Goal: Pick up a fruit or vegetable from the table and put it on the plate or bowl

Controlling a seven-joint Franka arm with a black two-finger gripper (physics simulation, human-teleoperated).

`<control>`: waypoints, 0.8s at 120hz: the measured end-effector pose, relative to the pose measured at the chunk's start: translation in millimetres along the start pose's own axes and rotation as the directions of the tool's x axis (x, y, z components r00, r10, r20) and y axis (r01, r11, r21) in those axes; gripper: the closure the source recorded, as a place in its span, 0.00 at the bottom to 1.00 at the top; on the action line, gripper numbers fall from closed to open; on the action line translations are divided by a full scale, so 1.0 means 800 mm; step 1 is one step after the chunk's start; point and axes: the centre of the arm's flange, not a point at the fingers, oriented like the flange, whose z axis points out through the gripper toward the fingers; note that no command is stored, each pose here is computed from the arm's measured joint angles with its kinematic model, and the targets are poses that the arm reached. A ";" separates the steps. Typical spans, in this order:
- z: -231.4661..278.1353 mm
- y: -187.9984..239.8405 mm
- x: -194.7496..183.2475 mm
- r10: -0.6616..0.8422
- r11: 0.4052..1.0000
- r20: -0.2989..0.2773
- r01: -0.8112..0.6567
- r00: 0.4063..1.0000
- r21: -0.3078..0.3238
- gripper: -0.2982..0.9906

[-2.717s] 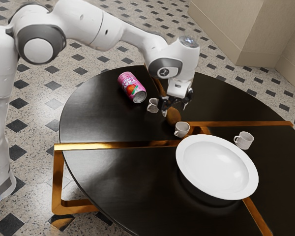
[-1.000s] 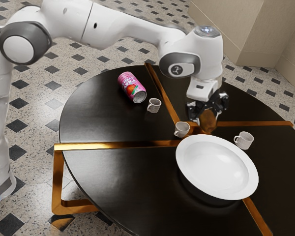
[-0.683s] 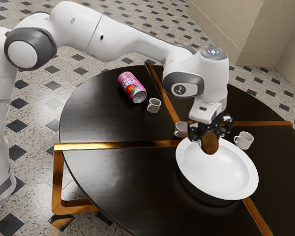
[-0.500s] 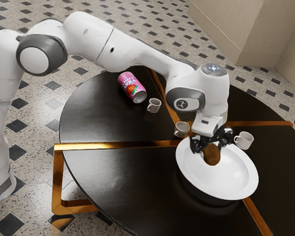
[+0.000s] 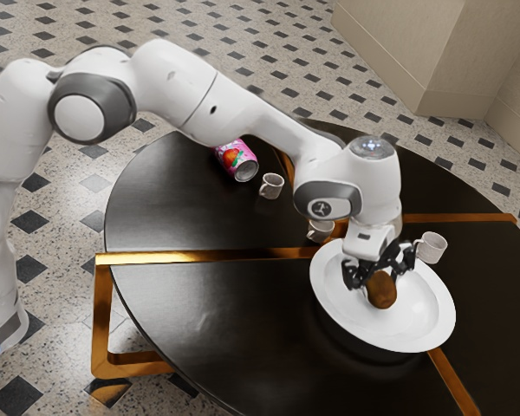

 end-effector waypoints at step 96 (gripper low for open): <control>-0.410 0.001 -0.049 -0.101 0.994 0.195 0.109 0.975 -0.032 0.25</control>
